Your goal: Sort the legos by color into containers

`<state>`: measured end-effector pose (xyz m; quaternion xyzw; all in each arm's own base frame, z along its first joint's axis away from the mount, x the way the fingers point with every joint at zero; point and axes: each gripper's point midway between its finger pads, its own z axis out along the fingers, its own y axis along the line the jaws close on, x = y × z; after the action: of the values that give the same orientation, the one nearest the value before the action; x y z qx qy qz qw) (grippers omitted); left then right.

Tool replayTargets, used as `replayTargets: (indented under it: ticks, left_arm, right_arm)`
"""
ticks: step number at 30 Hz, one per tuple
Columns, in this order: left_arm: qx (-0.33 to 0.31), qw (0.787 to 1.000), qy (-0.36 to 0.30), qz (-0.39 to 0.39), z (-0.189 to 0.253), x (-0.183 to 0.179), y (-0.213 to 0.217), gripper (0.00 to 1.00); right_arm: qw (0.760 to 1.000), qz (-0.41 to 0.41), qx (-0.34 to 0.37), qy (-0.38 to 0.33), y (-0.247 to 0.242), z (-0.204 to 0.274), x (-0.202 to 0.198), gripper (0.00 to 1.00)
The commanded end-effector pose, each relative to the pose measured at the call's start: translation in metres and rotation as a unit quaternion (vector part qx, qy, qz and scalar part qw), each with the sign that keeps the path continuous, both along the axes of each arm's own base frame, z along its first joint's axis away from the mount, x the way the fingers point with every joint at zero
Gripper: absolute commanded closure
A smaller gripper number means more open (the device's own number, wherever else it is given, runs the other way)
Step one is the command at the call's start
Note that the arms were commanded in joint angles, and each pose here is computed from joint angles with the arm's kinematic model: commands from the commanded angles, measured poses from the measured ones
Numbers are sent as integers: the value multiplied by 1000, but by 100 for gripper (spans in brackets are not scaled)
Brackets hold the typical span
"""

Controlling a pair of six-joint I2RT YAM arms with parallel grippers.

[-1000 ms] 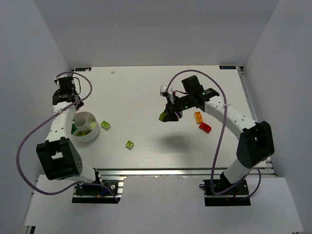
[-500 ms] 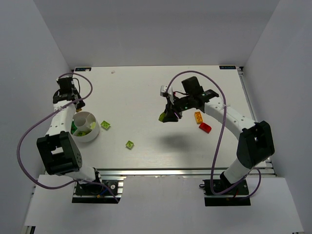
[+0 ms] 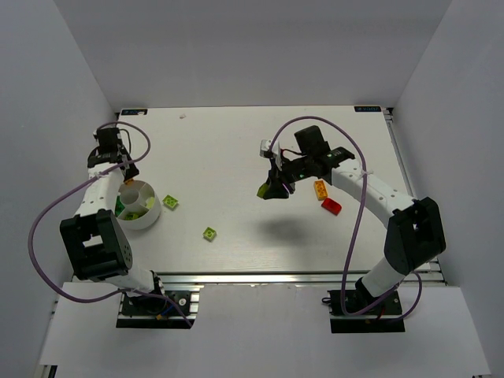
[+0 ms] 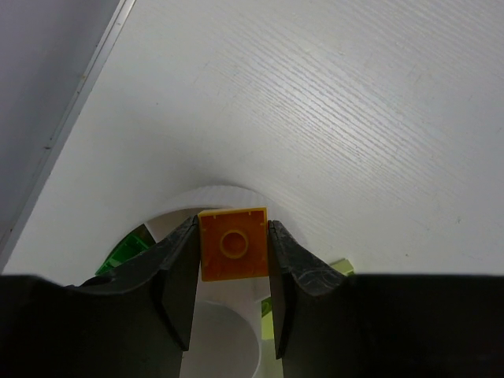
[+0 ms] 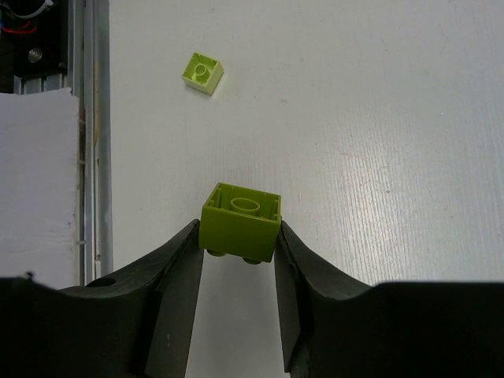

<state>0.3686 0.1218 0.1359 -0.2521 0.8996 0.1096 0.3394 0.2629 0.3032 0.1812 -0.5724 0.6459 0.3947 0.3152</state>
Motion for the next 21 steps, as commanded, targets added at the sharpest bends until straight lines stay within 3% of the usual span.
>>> replayTargets:
  ticks: [1, 8, 16, 21]
  left_arm:
    - [2, 1000, -3, 10, 2, -7, 2, 60]
    - [6, 1000, -1, 16, 3, -13, 3, 53]
    - [9, 1000, -7, 27, 8, -15, 5, 31]
    - [13, 999, -21, 32, 22, -12, 7, 30]
  right_arm:
    - [999, 4, 19, -28, 3, 18, -1, 100]
    - [999, 4, 22, -30, 3, 20, -2, 100]
    - [999, 4, 21, -30, 2, 20, -3, 100]
    - [999, 4, 21, -32, 1, 21, -3, 100]
